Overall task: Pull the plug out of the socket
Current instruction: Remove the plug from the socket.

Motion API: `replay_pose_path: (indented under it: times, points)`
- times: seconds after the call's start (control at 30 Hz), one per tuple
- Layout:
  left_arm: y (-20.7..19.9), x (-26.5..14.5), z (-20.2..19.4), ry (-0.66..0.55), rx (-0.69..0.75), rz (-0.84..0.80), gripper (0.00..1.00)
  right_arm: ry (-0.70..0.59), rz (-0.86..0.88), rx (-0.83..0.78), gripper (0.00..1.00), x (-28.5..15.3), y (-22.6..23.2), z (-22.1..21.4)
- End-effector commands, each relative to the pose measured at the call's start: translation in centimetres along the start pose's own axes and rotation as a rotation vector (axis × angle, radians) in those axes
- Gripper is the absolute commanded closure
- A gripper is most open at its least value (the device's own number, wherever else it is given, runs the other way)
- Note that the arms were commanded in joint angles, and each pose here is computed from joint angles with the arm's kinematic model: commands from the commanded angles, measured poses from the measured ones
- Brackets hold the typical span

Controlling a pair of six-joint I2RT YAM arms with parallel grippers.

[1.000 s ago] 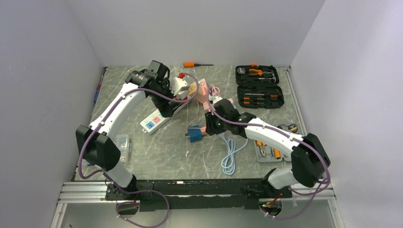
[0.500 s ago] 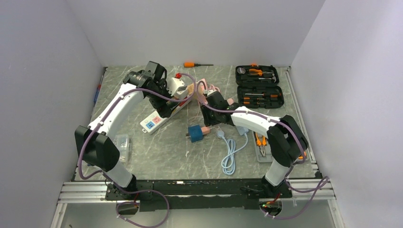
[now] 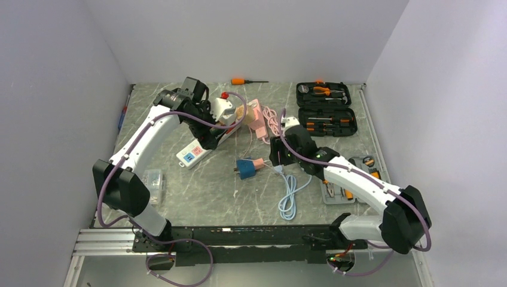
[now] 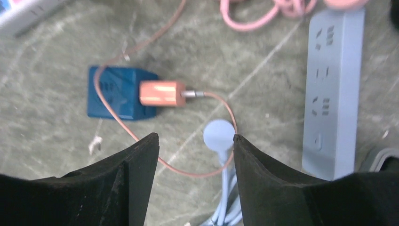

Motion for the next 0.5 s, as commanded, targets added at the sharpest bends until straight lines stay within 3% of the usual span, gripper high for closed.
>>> replay_pose_path:
  times: [0.0, 0.2, 0.47]
  points:
    - [-0.5, -0.8, 0.9, -0.051, 0.004, -0.063, 0.01, 0.074, 0.015, 0.032, 0.40, 0.1, -0.2, -2.6]
    - [-2.2, -1.2, 0.6, -0.071, 0.037, -0.214, 0.01, 0.023, 0.145, 0.004, 0.39, -1.7, 0.5, -3.3]
    - [-3.8, -0.6, 0.0, -0.040, 0.121, -0.237, 0.01, -0.021, 0.185, -0.040, 0.36, -3.1, 1.0, -4.9]
Point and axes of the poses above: each gripper's point midway between its finger pads, its own x axis out along the fingers, its own y axis along the line the jaws close on, z = x × y, the point moved 9 cm from there along -x, back along the fingers, and after that the axes turned 6 degrees about -x, right-handed, at the moved point
